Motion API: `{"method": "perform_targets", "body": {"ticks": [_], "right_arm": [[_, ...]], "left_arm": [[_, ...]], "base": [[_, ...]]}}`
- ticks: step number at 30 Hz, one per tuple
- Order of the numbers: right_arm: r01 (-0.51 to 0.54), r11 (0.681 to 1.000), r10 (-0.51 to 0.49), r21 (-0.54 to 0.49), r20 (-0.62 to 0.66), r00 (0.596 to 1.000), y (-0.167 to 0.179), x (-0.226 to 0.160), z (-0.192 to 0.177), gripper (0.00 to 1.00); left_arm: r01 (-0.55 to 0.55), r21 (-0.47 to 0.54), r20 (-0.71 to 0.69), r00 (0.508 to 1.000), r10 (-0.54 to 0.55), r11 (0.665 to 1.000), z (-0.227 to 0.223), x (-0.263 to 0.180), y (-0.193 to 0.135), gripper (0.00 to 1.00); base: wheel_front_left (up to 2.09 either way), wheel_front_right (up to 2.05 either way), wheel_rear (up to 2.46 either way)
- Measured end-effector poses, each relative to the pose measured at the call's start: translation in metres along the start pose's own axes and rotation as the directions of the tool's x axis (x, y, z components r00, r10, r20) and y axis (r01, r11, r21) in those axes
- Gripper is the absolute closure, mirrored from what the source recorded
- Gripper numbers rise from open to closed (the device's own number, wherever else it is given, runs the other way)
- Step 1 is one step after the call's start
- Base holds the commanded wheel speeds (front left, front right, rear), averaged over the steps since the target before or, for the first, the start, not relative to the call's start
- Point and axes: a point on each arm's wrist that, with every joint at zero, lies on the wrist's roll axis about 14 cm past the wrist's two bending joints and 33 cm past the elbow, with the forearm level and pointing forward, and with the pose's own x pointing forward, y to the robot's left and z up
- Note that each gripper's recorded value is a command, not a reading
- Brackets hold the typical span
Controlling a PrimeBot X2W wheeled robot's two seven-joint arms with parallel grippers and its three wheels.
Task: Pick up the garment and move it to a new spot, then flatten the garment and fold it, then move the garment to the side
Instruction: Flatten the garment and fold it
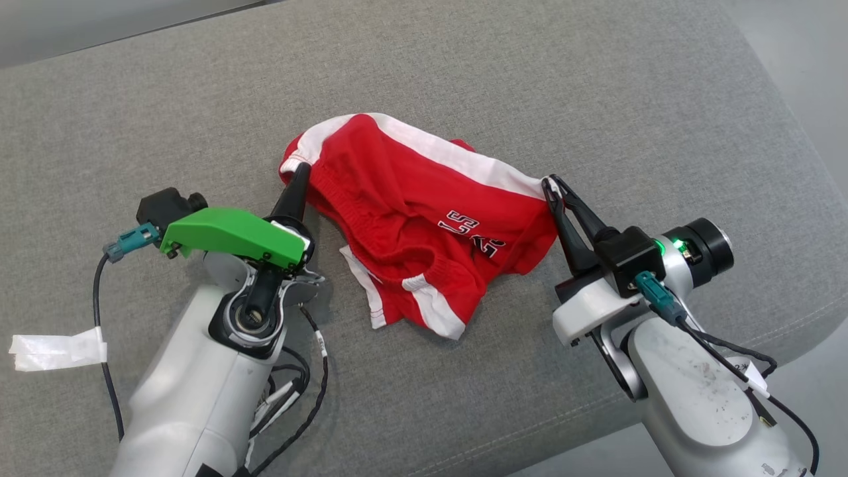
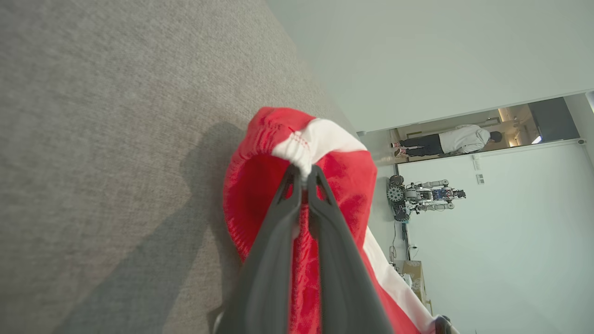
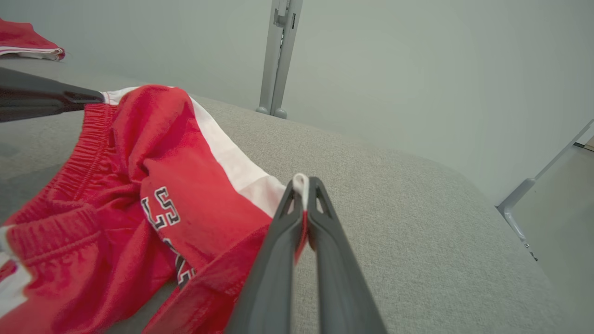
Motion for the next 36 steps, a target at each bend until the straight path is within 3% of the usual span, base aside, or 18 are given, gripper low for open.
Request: {"method": "perform_targets", "body": {"ticks": [5, 9, 17, 23, 29, 32, 36], "right_arm": [[0.014, 1.0, -0.014, -0.007, 0.041, 0.999, -0.007, 0.006, 0.013, 1.0], [0.067, 0.997, -0.062, -0.04, 0.119, 0.991, -0.032, 0.013, 0.038, 1.0], [0.156, 0.987, -0.134, -0.035, 0.354, 0.926, -0.073, 0.018, 0.12, 1.0], [0.144, 0.99, -0.12, -0.003, 0.53, 0.839, -0.072, 0.001, 0.186, 1.0], [0.079, 0.996, -0.081, 0.033, 0.679, 0.73, -0.06, -0.037, 0.244, 1.0], [0.028, 0.997, -0.068, 0.067, 0.712, 0.698, -0.051, -0.057, 0.256, 1.0], [0.061, 0.995, -0.099, 0.078, 0.746, 0.659, -0.064, -0.083, 0.265, 1.0]], "left_arm": [[0.069, 0.024, 0.042, 0.997, -0.07, 0.997, 0.009, 0.004, -0.019, 1.0], [0.139, 0.074, 0.102, 0.984, -0.146, 0.988, 0.024, 0.003, -0.04, 1.0], [0.294, 0.186, 0.22, 0.918, -0.331, 0.938, 0.061, -0.017, -0.098, 1.0], [0.414, 0.336, 0.254, 0.825, -0.505, 0.846, 0.081, -0.055, -0.156, 1.0], [0.44, 0.537, 0.241, 0.737, -0.631, 0.719, 0.091, -0.109, -0.186, 1.0], [0.476, 0.551, 0.22, 0.709, -0.669, 0.686, 0.08, -0.133, -0.192, 1.0], [0.472, 0.599, 0.219, 0.681, -0.699, 0.647, 0.076, -0.158, -0.199, 1.0]], "base": [[0.0, 0.0, 0.0], [0.0, 0.0, 0.0], [0.0, 0.0, 0.0], [0.0, 0.0, 0.0], [0.0, 0.0, 0.0], [0.0, 0.0, 0.0], [0.0, 0.0, 0.0]]}}
